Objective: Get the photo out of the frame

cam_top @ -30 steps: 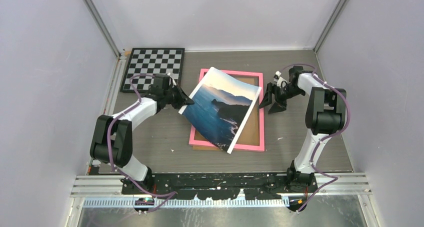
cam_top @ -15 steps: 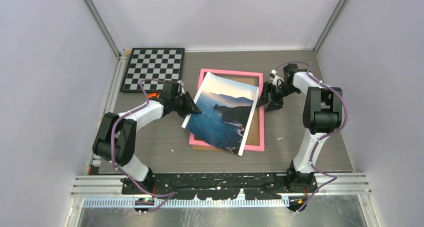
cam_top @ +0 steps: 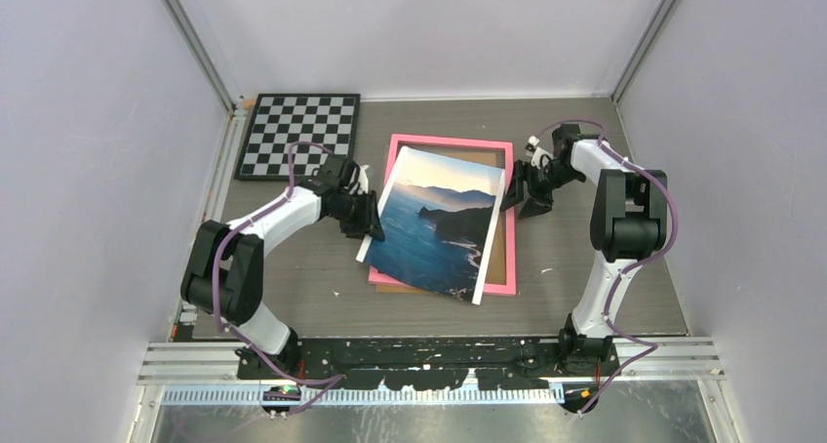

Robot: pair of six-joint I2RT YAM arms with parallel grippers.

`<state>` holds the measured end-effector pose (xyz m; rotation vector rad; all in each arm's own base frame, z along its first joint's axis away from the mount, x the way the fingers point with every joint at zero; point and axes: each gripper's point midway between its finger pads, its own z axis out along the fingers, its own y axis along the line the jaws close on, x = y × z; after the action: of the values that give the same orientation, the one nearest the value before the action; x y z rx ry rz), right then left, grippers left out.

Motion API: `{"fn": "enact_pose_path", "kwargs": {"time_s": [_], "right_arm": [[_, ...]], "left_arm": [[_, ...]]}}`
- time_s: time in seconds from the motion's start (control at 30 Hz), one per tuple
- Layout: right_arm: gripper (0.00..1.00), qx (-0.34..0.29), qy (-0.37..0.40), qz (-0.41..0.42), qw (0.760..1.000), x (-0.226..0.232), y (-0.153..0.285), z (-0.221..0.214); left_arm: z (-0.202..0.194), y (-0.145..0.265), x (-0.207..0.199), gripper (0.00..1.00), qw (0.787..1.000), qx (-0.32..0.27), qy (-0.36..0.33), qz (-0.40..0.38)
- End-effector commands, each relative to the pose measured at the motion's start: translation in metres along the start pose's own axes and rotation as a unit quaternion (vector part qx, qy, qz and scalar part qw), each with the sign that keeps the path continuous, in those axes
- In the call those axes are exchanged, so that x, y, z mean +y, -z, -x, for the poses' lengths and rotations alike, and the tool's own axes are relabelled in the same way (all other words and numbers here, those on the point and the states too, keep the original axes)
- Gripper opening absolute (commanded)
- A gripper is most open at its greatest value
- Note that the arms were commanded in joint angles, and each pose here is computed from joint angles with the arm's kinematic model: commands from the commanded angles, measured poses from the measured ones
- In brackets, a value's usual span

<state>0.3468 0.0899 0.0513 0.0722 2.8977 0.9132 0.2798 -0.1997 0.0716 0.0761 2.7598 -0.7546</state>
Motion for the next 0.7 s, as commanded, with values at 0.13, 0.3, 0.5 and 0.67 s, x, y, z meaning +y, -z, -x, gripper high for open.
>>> {"fn": "enact_pose_path", "kwargs": {"time_s": [0.13, 0.3, 0.5, 0.67], "right_arm": [[0.65, -0.011, 0.019, -0.005, 1.0, 0.006, 0.012, 0.006], [0.65, -0.011, 0.018, -0.002, 1.0, 0.007, 0.013, 0.006], [0.65, -0.009, 0.016, -0.001, 1.0, 0.008, 0.013, 0.004], [0.65, -0.003, 0.012, 0.009, 1.0, 0.012, 0.015, -0.003]], "left_arm": [[-0.023, 0.005, -0.028, 0.17, 0.996, 0.038, -0.062, -0.05], [-0.024, 0.003, -0.047, 0.0, 0.993, 0.037, -0.01, -0.109], [0.015, 0.013, -0.033, 0.0, 0.988, -0.065, 0.089, -0.105], [0.029, 0.012, -0.02, 0.0, 0.98, -0.096, 0.138, -0.102]]}}
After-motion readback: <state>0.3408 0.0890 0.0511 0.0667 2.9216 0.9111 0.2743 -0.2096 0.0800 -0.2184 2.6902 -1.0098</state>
